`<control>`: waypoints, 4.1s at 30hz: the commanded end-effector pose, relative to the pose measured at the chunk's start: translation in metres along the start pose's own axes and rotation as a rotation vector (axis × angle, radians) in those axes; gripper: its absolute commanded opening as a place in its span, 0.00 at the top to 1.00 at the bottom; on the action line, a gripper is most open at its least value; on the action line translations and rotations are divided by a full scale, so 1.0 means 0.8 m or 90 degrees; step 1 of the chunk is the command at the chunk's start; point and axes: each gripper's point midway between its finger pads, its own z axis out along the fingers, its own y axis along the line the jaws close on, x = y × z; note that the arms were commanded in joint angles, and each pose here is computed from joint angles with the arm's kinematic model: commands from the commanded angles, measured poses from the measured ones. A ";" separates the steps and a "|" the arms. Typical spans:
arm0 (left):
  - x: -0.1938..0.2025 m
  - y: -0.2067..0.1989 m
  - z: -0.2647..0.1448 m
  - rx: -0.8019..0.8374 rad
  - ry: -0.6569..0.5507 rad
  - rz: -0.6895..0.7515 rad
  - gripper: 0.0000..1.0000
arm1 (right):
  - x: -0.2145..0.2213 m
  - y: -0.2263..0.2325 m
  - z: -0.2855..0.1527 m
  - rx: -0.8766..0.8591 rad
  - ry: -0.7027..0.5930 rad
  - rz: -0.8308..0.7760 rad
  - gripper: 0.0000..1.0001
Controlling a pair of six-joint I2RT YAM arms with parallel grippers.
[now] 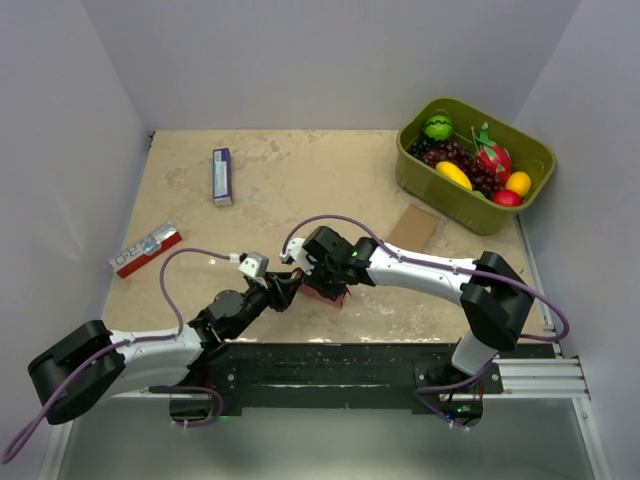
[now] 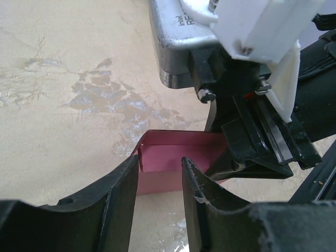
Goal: Fold the paper box
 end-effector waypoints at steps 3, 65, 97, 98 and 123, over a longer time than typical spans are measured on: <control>0.071 0.046 -0.043 -0.042 0.078 0.042 0.56 | -0.002 -0.010 -0.003 0.019 -0.001 0.005 0.92; 0.035 0.026 -0.006 0.041 0.042 0.085 0.79 | 0.002 -0.009 0.003 0.014 0.009 0.005 0.93; 0.017 0.007 0.001 0.100 0.014 0.099 0.94 | 0.003 -0.008 0.004 0.013 0.011 0.004 0.93; 0.018 0.006 0.001 0.102 0.015 0.099 0.95 | 0.003 -0.008 0.004 0.013 0.011 0.005 0.93; 0.006 0.061 -0.026 -0.037 0.005 0.075 0.31 | -0.005 -0.009 0.000 0.016 -0.009 0.008 0.82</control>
